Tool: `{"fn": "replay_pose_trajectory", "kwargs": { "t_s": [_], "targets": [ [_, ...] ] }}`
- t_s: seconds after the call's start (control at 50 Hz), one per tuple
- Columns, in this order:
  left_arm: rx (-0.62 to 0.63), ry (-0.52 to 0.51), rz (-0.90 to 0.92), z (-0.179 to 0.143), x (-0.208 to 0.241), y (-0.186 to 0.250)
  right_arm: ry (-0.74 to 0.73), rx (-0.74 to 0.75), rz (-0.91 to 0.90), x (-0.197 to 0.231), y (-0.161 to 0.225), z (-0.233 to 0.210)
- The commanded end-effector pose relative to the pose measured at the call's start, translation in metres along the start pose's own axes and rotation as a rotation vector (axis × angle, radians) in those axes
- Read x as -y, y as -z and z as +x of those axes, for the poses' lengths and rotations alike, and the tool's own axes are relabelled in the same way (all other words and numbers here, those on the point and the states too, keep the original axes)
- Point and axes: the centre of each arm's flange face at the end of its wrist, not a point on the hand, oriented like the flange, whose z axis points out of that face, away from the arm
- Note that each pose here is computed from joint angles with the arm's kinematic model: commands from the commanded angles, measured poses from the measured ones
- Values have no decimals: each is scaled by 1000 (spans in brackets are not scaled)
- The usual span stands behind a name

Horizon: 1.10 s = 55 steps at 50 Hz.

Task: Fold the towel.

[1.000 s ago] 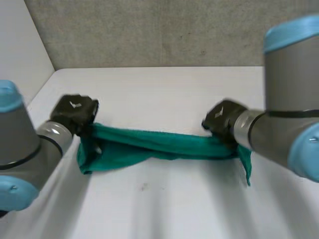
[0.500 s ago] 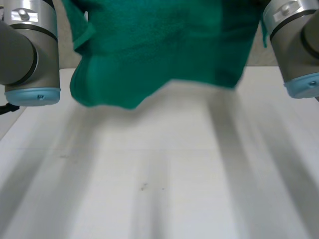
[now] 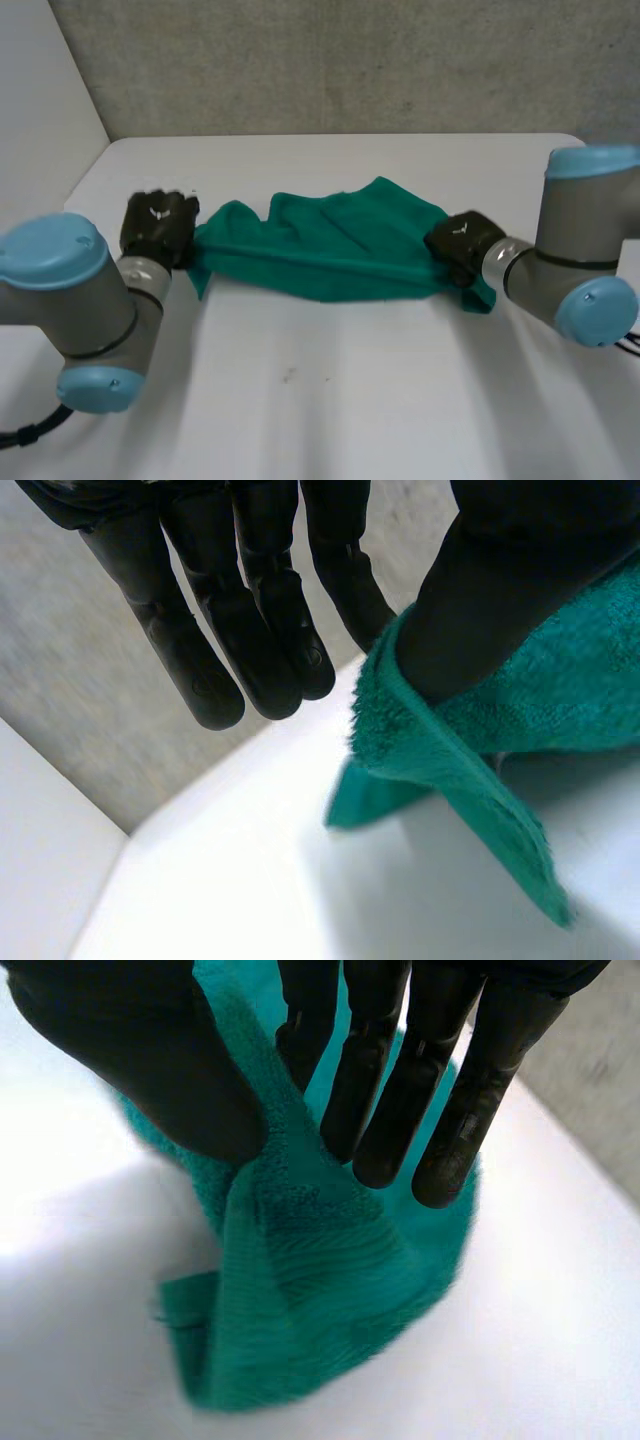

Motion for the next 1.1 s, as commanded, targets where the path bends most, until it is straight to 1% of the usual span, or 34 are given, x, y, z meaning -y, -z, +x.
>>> {"fn": "replay_pose_trajectory", "kwargs": {
  "t_s": [0.02,0.06,0.14,0.22,0.26,0.28,0.42,0.5,0.56,0.82,1.1],
  "targets": [
    [-1,1,-8,0,-1,4,-362,-64,31,-13,-2,17],
    [2,4,2,-2,3,5,-456,-103,70,-11,5,28],
    [12,9,23,-6,11,10,-577,-148,96,-20,14,40],
    [11,11,26,-7,12,12,-641,-167,73,-29,18,43],
    [12,11,28,-7,13,12,-649,-167,66,-31,18,43],
    [12,12,28,-7,13,12,-659,-165,33,-39,20,42],
    [36,13,23,-15,12,7,-667,-126,-36,-56,25,30],
    [40,14,25,-17,12,6,-631,-68,-52,-61,29,19],
    [41,15,25,-17,12,6,-615,-51,-50,-61,31,17],
    [41,16,27,-17,12,5,-580,-69,9,-54,20,23],
    [40,15,25,-17,11,5,-582,-68,-10,-64,-2,24]
  ]
}}
